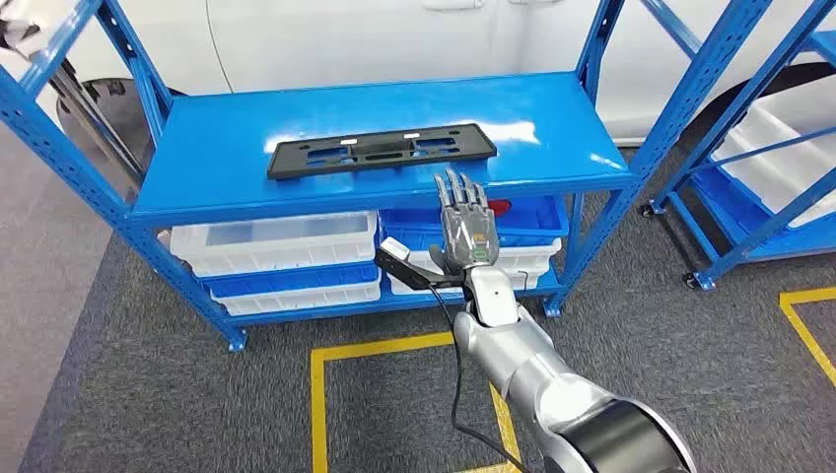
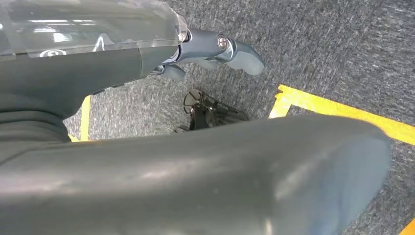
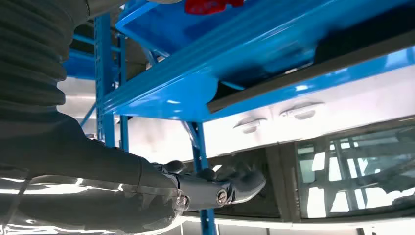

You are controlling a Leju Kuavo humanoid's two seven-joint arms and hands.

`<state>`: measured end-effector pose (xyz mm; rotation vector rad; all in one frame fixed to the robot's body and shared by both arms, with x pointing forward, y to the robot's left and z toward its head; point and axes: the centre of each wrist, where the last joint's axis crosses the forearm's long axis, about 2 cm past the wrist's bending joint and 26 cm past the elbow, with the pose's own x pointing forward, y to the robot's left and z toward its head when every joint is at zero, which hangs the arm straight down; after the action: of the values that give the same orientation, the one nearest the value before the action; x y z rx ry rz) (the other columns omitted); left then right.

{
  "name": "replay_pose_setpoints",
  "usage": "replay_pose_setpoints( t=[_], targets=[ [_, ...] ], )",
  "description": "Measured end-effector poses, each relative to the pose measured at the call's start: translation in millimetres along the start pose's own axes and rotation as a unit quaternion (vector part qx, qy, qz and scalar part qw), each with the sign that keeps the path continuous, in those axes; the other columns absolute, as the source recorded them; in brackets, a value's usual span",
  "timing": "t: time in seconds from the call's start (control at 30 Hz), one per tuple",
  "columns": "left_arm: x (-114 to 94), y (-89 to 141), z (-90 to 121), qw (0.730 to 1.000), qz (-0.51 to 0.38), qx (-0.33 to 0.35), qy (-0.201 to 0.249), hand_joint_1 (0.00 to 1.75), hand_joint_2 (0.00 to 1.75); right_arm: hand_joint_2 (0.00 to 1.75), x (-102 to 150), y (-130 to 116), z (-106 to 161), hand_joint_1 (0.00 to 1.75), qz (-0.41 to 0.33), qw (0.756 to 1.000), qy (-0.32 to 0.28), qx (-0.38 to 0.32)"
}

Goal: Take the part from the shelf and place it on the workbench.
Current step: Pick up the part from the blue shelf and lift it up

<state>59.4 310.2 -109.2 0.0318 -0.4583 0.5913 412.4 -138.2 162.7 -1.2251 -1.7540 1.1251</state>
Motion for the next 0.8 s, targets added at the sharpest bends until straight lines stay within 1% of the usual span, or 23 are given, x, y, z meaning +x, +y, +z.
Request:
replay_pose_setpoints(
  t=[0.8],
  targets=[
    [-1.0, -0.5, 0.3, 1.000, 0.002, 0.000, 0.006, 0.00, 0.00, 1.75, -2.0, 2.2, 1.9, 0.00, -0.002, 1.000, 0.007, 0.006]
  ],
)
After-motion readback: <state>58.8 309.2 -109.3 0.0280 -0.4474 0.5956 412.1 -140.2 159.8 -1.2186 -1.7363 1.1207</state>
